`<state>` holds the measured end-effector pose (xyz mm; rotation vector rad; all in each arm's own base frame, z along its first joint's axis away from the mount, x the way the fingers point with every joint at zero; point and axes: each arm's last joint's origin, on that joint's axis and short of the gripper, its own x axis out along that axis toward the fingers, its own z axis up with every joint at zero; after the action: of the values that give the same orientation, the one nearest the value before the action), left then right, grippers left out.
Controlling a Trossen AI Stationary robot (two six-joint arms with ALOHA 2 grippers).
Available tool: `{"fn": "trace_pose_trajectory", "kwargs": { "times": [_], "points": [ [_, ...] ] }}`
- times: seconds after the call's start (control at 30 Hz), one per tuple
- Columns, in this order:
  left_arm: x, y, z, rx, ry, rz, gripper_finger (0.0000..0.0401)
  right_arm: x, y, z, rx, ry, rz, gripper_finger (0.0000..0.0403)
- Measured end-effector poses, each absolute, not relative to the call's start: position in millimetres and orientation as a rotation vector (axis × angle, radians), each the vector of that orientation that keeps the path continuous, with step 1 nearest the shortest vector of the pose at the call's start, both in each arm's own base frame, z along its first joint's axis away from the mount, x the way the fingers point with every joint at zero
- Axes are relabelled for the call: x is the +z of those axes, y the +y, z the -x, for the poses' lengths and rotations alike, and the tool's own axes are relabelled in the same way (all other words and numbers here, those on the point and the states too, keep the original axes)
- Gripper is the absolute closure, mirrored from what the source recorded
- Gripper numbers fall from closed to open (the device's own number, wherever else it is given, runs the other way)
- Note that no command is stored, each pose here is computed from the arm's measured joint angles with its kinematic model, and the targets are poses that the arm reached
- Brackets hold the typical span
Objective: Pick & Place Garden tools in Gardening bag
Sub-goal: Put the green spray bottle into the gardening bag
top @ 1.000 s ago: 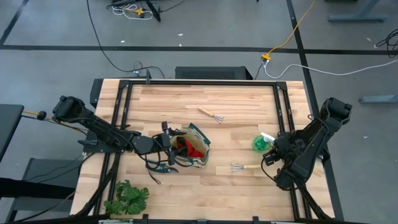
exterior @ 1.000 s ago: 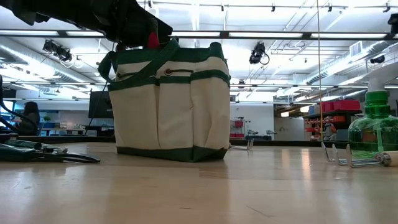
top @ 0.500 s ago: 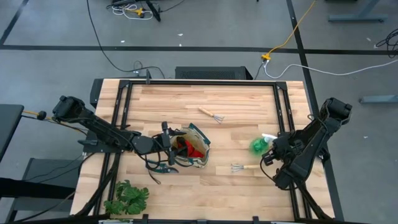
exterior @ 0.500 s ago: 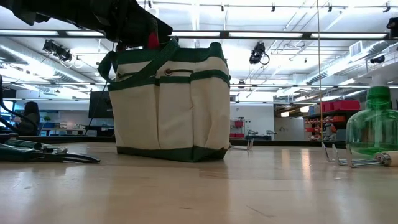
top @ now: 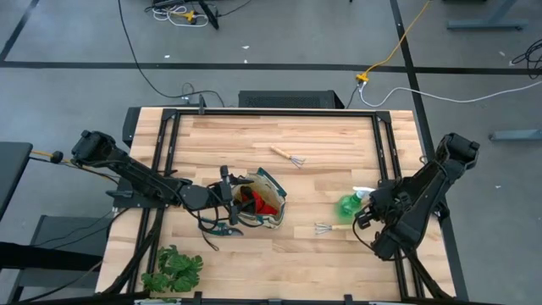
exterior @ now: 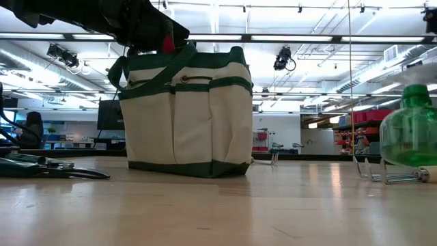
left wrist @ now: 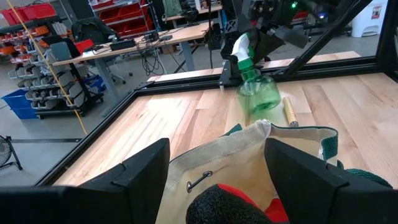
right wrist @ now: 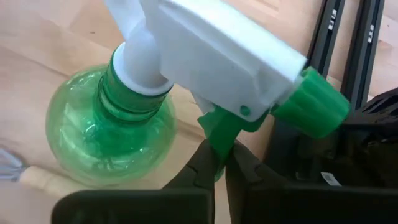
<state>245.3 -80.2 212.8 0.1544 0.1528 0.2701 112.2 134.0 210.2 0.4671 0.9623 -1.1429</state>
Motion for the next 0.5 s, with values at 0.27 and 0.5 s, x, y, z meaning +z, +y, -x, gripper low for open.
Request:
{"fn": "trace_pose_trajectory", "kwargs": {
  "times": [0.27,0.5],
  "points": [
    [213,-80,-245,0.270,0.153,-0.155,0.0131,239,134,-131,-1.063,0.903,-0.429,0.0397],
    [213,-80,-245,0.270,0.153,-0.155,0.0131,269,128,-159,-0.953,0.860,-0.379,0.0397]
  ]
}}
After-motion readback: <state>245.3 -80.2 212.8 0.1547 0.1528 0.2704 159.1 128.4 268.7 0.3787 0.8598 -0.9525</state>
